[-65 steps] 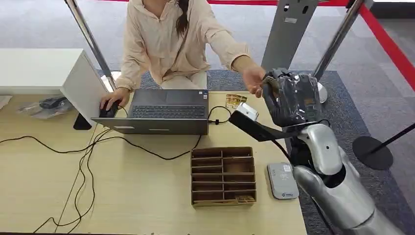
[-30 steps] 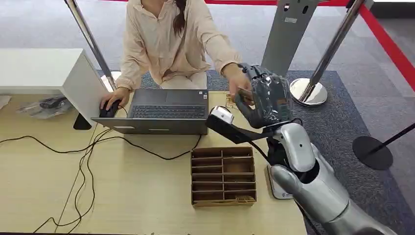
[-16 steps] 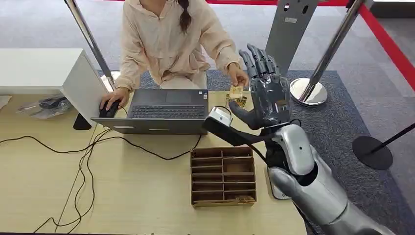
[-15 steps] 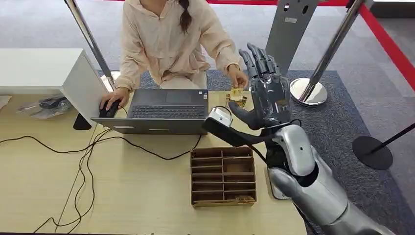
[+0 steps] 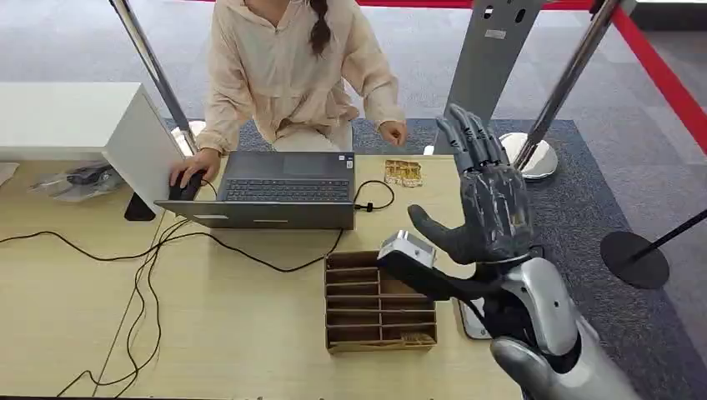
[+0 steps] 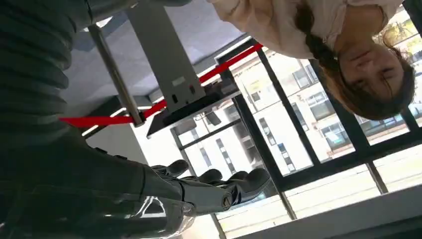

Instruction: Pass the card to the sensor for recognition and then transmit it.

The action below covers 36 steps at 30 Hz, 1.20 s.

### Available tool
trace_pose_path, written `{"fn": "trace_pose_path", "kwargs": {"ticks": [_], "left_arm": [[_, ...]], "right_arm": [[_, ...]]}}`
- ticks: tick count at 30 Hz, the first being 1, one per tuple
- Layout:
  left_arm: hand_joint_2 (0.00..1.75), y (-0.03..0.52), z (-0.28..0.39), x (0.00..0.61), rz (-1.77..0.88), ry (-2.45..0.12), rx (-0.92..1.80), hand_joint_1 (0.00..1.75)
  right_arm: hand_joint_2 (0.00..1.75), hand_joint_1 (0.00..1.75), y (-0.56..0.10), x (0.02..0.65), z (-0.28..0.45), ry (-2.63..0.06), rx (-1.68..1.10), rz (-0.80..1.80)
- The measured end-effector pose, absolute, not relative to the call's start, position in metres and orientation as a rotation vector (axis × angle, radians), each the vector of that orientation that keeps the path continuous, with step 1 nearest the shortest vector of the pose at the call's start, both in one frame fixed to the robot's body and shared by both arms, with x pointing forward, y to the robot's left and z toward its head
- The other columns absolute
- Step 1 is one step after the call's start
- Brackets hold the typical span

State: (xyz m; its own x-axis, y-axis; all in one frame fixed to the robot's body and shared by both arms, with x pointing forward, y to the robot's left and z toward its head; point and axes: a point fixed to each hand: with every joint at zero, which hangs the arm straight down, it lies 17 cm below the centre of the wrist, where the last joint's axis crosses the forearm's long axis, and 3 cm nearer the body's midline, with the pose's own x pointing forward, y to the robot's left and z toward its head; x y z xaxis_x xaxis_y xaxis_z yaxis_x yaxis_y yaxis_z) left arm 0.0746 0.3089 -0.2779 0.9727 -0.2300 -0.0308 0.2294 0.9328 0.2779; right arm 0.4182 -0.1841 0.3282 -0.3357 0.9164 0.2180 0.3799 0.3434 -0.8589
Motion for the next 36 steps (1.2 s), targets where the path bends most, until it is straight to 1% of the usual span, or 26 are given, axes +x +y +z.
{"fn": "trace_pose_path", "kwargs": {"ticks": [9, 10, 12, 13, 14, 21, 23, 24, 26, 29, 36], "left_arm": [[0.0, 0.311, -0.278, 0.072, -0.218, 0.012, 0.291, 0.0], [0.0, 0.311, -0.278, 0.073, -0.217, 0.012, 0.293, 0.0], [0.0, 0.312, -0.278, 0.073, -0.215, 0.012, 0.295, 0.0], [0.0, 0.312, -0.278, 0.073, -0.214, 0.012, 0.295, 0.0], [0.0, 0.312, -0.277, 0.073, -0.213, 0.012, 0.296, 0.0], [0.0, 0.314, -0.277, 0.071, -0.203, 0.029, 0.301, 0.0], [0.0, 0.315, -0.277, 0.07, -0.199, 0.034, 0.303, 0.0], [0.0, 0.316, -0.277, 0.07, -0.199, 0.035, 0.304, 0.0], [0.0, 0.317, -0.277, 0.07, -0.199, 0.037, 0.306, 0.0], [0.0, 0.319, -0.277, 0.07, -0.201, 0.036, 0.31, 0.0], [0.0, 0.322, -0.277, 0.07, -0.212, 0.034, 0.314, 0.0]], "right_arm": [[1.75, 0.0, -0.194, 0.395, 0.302, -1.849, -1.065, 0.934], [1.75, 0.05, -0.194, 0.394, 0.298, -1.843, -1.055, 0.938], [1.75, 0.26, -0.195, 0.392, 0.292, -1.831, -1.041, 0.944], [1.75, 0.26, -0.195, 0.391, 0.289, -1.824, -1.035, 0.948], [1.75, 0.35, -0.195, 0.391, 0.286, -1.819, -1.031, 0.951], [1.75, 0.47, -0.197, 0.386, 0.247, -1.71, -0.993, 1.047], [1.75, 0.47, -0.199, 0.385, 0.232, -1.664, -0.984, 1.084], [1.75, 0.44, -0.2, 0.385, 0.225, -1.639, -0.978, 1.103], [1.75, 0.42, -0.204, 0.384, 0.207, -1.568, -0.957, 1.159], [1.75, 0.42, -0.209, 0.381, 0.184, -1.48, -0.928, 1.233], [1.75, 0.44, -0.216, 0.374, 0.162, -1.414, -0.918, 1.295]]}}
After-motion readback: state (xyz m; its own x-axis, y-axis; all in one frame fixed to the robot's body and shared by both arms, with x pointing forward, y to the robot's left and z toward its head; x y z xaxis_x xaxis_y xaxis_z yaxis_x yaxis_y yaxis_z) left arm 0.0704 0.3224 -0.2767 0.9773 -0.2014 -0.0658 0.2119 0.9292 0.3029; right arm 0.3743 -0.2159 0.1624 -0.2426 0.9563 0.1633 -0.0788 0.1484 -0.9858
